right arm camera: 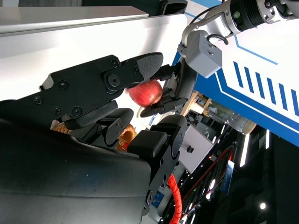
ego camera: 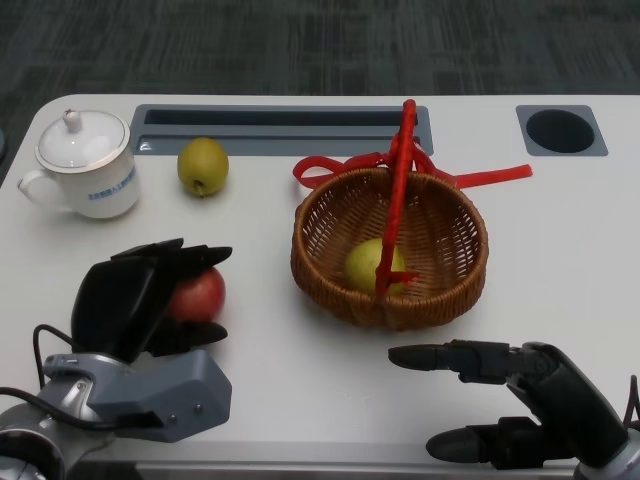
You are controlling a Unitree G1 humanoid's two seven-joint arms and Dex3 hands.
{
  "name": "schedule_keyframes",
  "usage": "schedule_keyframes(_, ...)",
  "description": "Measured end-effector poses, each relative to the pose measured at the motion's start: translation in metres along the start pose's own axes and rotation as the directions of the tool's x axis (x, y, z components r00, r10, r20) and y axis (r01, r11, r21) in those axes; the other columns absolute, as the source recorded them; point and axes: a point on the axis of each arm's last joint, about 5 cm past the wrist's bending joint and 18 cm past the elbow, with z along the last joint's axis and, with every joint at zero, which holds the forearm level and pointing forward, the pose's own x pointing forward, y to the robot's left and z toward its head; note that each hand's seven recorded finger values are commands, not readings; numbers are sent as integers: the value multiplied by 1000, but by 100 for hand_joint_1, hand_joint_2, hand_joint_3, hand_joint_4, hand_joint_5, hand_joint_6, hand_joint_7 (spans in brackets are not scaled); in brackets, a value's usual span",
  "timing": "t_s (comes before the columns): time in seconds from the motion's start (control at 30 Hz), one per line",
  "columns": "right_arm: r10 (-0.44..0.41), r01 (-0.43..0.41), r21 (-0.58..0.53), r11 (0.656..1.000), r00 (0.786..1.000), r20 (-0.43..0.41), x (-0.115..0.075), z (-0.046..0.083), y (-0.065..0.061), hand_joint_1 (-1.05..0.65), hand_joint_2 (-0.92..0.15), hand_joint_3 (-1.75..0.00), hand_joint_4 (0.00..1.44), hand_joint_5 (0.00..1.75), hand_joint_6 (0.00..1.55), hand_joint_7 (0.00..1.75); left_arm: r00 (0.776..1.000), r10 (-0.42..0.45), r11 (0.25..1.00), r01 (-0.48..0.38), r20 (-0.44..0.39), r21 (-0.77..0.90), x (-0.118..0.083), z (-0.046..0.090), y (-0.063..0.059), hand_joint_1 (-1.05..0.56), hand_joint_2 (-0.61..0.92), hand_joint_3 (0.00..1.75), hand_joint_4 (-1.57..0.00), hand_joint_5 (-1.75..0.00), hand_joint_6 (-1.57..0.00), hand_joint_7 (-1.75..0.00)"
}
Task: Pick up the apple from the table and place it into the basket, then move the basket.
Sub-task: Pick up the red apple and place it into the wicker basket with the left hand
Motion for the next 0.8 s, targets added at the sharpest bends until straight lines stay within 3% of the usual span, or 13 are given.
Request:
schedule_keyframes(0.2,1,-1,1,1000,1000,0,0,0,0,-50,-87,-1,79,0,73,0,990,78,997,-78,116,-4,3,2,7,-21,85,0,-115,-1,-105,0)
schedule_keyframes(0.4,3,-3,3,1000,1000,0,1,0,1,-50,-87,0,80,0,74,0,964,141,990,-137,228,-34,8,6,16,-21,86,0,-114,0,-104,0)
schedule_keyframes(0.53,5,-5,3,1000,1000,0,1,0,1,-50,-87,0,81,0,74,0,928,184,982,-161,324,-95,10,12,22,-22,86,0,-114,0,-103,0)
schedule_keyframes(0.67,6,-6,6,1000,1000,1,2,0,2,-49,-87,0,81,0,75,0,877,233,969,-173,420,-175,18,26,26,-26,87,0,-114,-1,-103,0)
schedule_keyframes(0.8,5,-5,12,1000,1000,3,3,-1,4,-48,-86,0,81,0,75,0,842,259,959,-164,473,-232,25,39,29,-25,86,0,-116,-1,-104,-1)
